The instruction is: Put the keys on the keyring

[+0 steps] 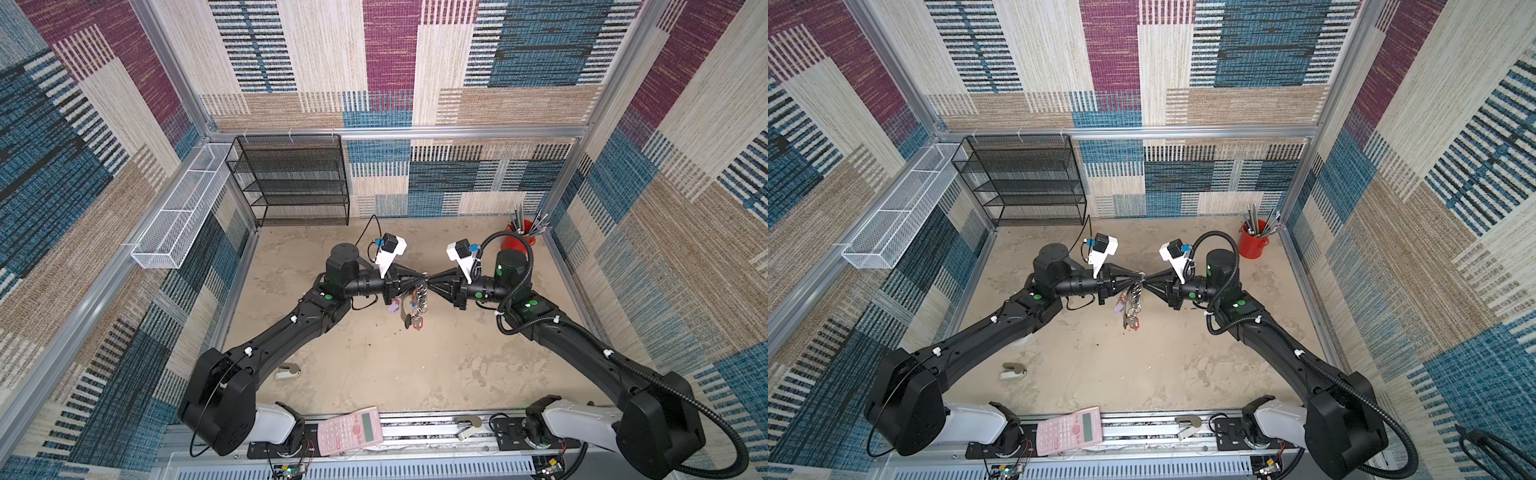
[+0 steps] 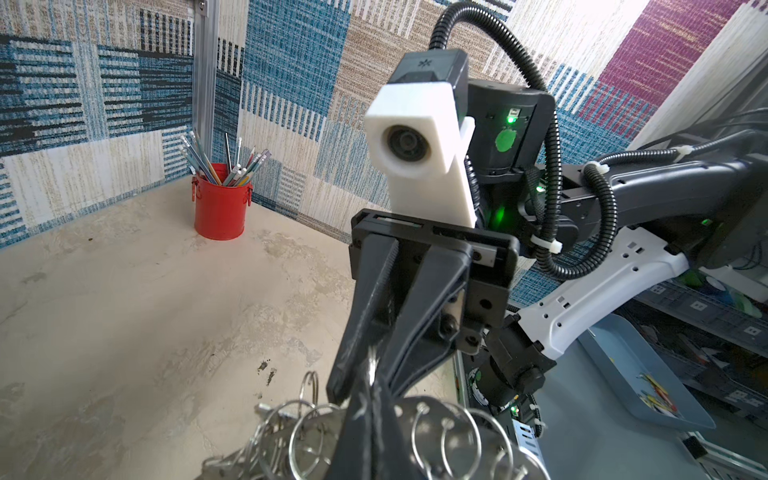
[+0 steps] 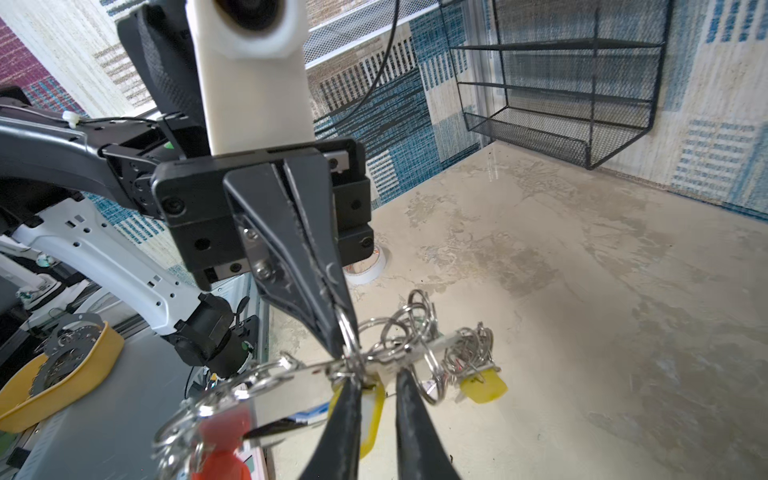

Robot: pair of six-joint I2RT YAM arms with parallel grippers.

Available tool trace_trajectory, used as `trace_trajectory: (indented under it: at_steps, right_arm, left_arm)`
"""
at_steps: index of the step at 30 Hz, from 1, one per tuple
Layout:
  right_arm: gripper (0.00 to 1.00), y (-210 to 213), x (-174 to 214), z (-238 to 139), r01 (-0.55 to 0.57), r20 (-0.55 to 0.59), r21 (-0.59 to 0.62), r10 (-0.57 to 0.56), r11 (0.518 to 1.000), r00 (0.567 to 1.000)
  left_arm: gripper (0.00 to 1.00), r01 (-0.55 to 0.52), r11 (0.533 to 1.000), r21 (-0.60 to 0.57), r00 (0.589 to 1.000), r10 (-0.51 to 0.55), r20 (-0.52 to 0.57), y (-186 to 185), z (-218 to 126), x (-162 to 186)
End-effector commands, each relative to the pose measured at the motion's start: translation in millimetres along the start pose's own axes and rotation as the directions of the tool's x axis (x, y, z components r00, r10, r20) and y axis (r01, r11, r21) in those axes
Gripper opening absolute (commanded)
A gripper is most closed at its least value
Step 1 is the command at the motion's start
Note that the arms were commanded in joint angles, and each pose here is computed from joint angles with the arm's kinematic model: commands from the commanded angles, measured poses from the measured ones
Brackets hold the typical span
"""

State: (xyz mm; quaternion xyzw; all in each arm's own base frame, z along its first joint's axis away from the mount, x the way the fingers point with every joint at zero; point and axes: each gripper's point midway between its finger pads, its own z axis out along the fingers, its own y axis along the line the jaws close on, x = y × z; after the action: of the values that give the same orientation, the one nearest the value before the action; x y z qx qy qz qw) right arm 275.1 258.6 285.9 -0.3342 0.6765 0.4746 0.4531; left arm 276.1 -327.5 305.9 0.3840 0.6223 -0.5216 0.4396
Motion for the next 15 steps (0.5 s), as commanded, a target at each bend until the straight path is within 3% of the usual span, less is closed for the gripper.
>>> trace_trajectory:
  at_steps: [1,7,10,15]
  right_arm:
    - [0.22,-10.9,-13.6,-11.2,-0.007,0.057,0.079,0.003,0.997,0.998]
    - [0.31,-22.0,-27.3,-38.9,-0.028,0.110,0.198,0.006,0.980,0.994]
    - [0.37,-10.1,-36.8,-42.5,0.001,0.134,0.167,-0.024,0.986,0.991]
    - [0.38,2.6,-39.5,-37.8,0.028,0.138,0.079,-0.039,0.996,0.990]
  left_arm:
    - [0.00,-0.011,1.000,0.002,0.999,0.011,0.040,-1.9,-0.6,-8.0]
    - [0.00,-0.006,1.000,0.006,0.999,0.006,0.052,-2.0,-0.6,-8.7]
    - [0.00,-0.002,1.000,0.019,0.998,0.001,0.058,-3.2,-0.2,-9.3]
    - [0.00,0.009,0.999,0.043,0.998,-0.012,0.067,-5.5,1.2,-10.1]
